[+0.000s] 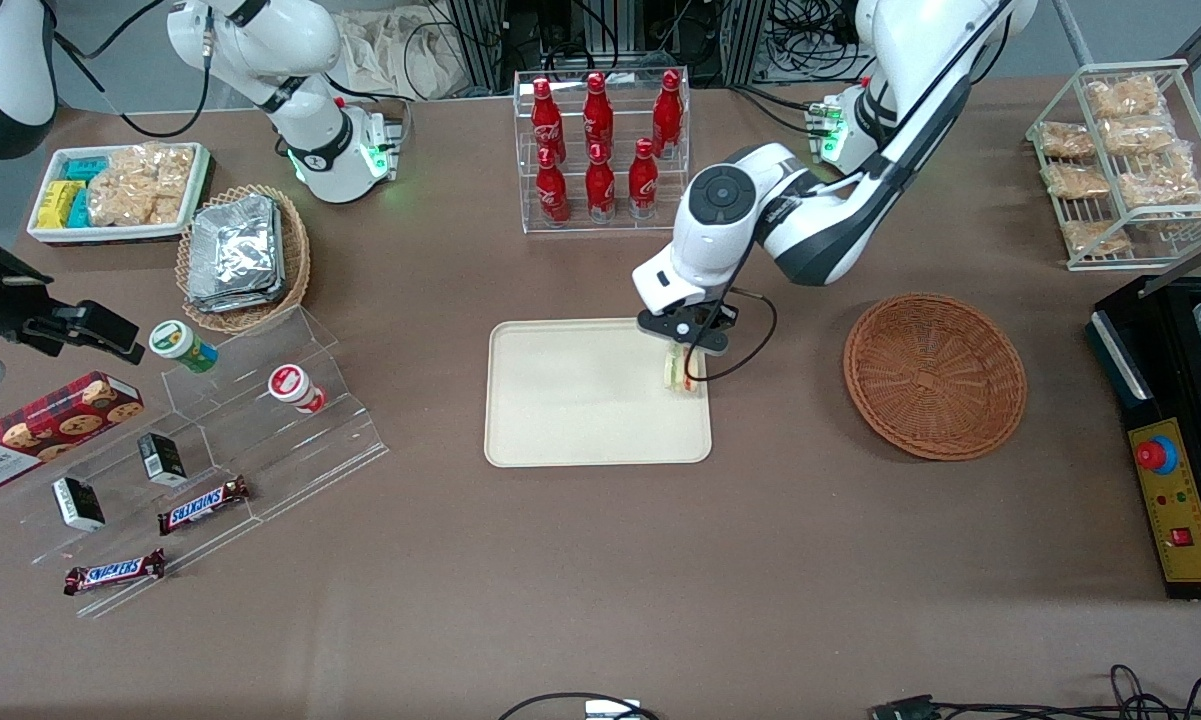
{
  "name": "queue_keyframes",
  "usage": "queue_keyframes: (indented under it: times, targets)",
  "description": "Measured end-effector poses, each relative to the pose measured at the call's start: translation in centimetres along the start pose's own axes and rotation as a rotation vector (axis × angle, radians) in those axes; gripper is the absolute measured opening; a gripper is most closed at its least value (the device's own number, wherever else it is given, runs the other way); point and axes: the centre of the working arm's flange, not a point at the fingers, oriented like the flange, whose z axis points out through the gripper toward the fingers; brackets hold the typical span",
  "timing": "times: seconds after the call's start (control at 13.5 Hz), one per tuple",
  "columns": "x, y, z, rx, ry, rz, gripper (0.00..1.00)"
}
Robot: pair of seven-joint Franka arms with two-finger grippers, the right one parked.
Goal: Place sandwich from basket to tray
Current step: 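Lower the sandwich onto the tray and open the left gripper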
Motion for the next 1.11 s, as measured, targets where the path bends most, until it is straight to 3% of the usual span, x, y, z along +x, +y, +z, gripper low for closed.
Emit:
queue_keyframes:
  times: [0.3, 0.81, 1.03, 1.11]
  targets:
    - [1.1, 0.6, 4.6, 0.024, -0.017, -0.005, 0.17]
    - [1.5, 2.8, 7.4, 0.0, -0.047, -0.026, 0.17]
    - [1.2, 3.4, 8.5, 0.027, -0.051, -0.05, 0.2]
    - [1.2, 3.6, 8.9, 0.038, -0.049, -0.057, 0.26]
